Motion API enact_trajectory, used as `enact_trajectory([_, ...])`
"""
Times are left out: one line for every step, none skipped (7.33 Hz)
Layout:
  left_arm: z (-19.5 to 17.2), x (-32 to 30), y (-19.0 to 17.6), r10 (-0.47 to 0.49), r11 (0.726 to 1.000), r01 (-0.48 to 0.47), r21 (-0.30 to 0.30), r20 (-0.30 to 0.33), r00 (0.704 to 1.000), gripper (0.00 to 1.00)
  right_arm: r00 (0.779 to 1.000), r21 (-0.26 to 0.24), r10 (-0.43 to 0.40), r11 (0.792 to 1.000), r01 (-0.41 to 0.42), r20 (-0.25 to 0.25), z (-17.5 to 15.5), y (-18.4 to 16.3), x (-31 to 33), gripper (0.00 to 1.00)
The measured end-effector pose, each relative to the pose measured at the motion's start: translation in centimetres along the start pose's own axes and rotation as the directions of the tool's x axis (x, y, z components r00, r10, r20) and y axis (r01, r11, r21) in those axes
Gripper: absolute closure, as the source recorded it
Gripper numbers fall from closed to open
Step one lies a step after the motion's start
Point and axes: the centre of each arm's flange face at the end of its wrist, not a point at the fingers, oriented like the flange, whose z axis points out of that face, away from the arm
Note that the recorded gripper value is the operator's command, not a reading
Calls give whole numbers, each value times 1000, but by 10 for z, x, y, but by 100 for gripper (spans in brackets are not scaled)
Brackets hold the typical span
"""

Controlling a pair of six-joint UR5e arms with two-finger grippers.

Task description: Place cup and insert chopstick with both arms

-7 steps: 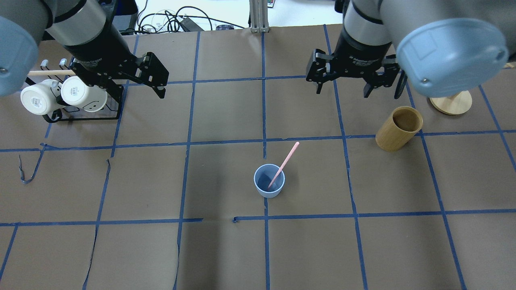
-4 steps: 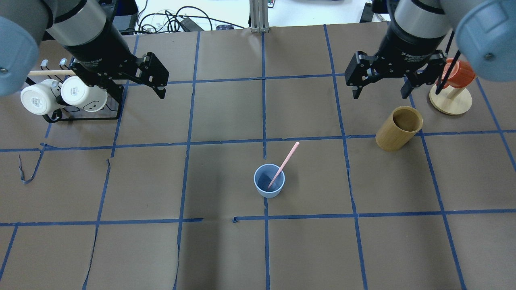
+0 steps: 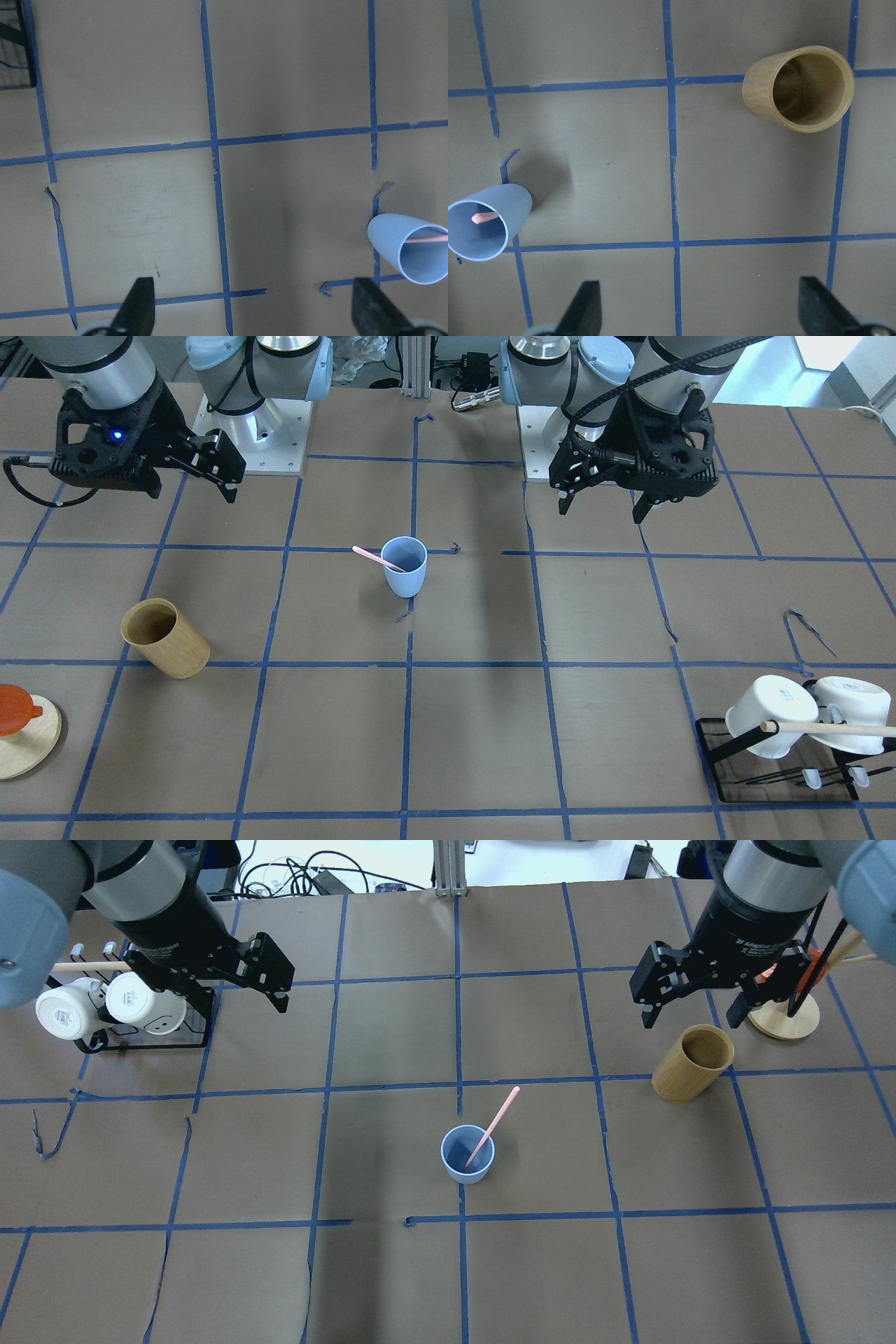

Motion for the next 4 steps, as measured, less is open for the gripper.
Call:
enact_trajectory([0, 0, 1, 0, 1000, 0, 1, 0, 1000, 0, 999, -9, -42, 999, 42, -3, 1, 1, 1, 0])
enact_trajectory([0, 0, 1, 0, 1000, 0, 0, 0, 1000, 0, 998, -11, -62, 998, 61, -5, 1, 2, 1, 0])
enact_trajectory([1, 0, 2, 0, 1000, 0, -2, 0, 1000, 0, 998, -11, -69, 998, 69, -6, 0, 3, 1, 0])
enact_trajectory([1, 0, 2, 0, 1000, 0, -2, 0, 1000, 0, 998, -9, -71, 997, 71, -2, -1, 4, -1, 0])
